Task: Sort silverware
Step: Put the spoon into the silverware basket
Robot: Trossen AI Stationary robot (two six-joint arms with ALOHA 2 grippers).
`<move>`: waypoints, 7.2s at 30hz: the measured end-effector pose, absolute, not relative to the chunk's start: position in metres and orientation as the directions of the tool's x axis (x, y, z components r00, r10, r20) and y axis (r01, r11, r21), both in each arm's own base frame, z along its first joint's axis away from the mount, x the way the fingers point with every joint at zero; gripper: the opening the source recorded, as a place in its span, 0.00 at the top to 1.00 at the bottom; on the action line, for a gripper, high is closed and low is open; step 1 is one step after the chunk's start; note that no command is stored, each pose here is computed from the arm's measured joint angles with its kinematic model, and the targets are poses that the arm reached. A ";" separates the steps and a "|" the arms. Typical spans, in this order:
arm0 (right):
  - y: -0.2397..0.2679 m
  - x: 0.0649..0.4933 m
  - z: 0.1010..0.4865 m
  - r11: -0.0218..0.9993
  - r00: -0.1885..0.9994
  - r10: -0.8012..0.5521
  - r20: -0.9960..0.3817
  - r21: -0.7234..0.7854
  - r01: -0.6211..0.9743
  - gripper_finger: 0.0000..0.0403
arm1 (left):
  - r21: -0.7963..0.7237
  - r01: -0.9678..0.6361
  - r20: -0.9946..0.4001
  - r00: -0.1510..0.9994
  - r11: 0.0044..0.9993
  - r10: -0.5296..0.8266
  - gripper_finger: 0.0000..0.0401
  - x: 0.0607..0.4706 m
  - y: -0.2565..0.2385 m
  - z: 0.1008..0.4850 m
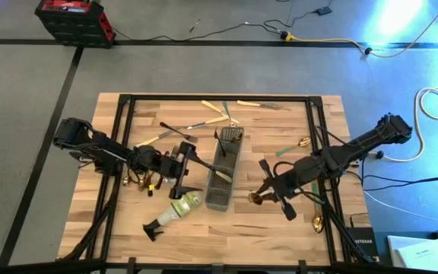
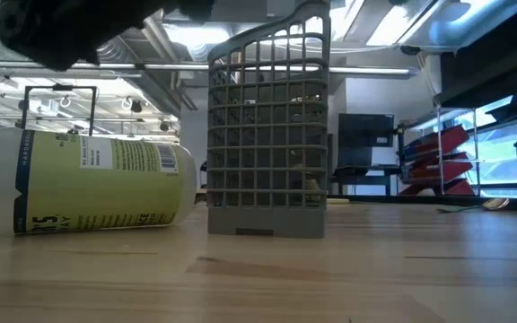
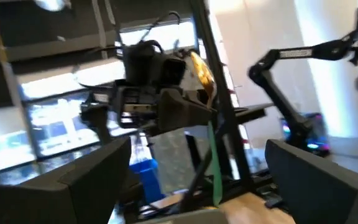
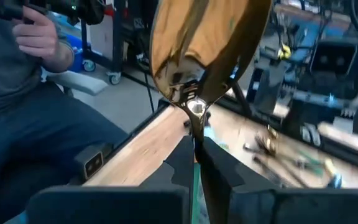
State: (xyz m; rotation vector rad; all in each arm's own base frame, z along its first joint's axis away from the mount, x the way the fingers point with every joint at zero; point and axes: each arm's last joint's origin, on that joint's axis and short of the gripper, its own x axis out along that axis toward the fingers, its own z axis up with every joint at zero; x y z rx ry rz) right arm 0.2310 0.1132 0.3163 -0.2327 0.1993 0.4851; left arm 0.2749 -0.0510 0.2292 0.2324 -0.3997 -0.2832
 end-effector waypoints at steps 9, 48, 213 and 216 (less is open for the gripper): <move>0.115 0.236 0.317 0.839 0.875 0.437 -0.210 -0.256 -0.481 1.00 | 0.324 0.303 0.251 0.886 0.896 -0.390 0.11 0.302 -0.067 0.254; 0.074 0.251 0.316 0.857 0.896 0.389 -0.215 -0.273 -0.438 1.00 | 0.105 0.511 0.132 0.843 0.853 -0.522 0.11 0.379 -0.049 0.316; 0.113 0.203 0.135 0.967 0.804 -0.035 -0.593 0.182 0.177 0.77 | 0.315 -0.774 0.166 0.615 0.549 0.771 1.00 0.425 0.002 0.264; 0.113 0.204 0.135 0.967 0.806 -0.034 -0.591 0.185 0.177 0.77 | 0.303 -0.774 0.151 0.615 0.556 0.774 1.00 0.426 0.006 0.262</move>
